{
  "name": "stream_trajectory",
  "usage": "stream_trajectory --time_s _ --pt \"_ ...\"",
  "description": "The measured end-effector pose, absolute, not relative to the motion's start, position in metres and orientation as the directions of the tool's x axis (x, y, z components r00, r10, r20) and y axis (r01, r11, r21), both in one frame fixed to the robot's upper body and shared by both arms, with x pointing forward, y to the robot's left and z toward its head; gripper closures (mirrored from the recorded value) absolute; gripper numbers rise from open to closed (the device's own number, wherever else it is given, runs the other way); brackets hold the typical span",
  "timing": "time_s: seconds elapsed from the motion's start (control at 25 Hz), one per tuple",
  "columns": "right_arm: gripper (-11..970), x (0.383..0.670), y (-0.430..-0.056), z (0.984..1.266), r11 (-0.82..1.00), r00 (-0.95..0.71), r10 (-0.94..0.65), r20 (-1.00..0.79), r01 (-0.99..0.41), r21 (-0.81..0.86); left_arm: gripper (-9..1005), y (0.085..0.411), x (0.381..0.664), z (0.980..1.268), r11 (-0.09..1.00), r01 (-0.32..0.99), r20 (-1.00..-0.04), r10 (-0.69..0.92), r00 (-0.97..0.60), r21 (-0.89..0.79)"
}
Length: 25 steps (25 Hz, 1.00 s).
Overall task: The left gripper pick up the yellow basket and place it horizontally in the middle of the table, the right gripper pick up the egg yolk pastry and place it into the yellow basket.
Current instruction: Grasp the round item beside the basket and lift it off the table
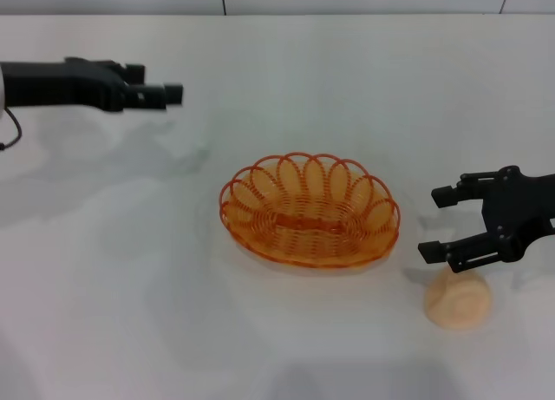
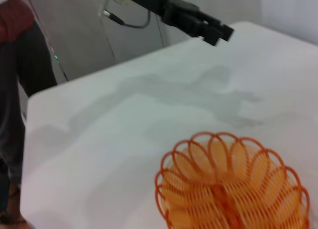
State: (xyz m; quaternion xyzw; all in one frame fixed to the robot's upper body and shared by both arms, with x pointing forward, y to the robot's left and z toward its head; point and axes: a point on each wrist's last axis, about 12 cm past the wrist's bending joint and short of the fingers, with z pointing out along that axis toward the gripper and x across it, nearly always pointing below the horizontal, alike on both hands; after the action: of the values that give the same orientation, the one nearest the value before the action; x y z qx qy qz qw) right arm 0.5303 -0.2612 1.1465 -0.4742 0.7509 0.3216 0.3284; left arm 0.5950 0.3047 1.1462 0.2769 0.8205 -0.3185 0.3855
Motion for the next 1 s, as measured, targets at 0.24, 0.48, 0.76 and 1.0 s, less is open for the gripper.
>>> stream_trajectory --time_s 0.24,0.48,0.76,1.0 --pt "118 0.53 -0.257 1.143 0.37 -0.37 -0.552 -0.747 -0.912 0.179 125 0.296 0.58 1.151 0.469 0.857 -0.828 0.377 -0.415 -0.216" --pt "129 0.527 -0.254 1.138 0.387 -0.409 -0.588 -0.698 -0.9 0.201 126 0.294 0.571 1.156 0.369 0.914 -0.845 0.424 -0.327 -0.169" --pt "140 0.524 -0.255 1.135 0.412 -0.435 -0.644 -0.629 -0.89 0.195 126 0.293 0.568 1.155 0.348 0.924 -0.846 0.435 -0.31 -0.16" --pt "150 0.523 -0.257 1.132 0.419 -0.443 -0.667 -0.599 -0.888 0.19 126 0.294 0.565 1.153 0.347 0.922 -0.847 0.427 -0.317 -0.17"
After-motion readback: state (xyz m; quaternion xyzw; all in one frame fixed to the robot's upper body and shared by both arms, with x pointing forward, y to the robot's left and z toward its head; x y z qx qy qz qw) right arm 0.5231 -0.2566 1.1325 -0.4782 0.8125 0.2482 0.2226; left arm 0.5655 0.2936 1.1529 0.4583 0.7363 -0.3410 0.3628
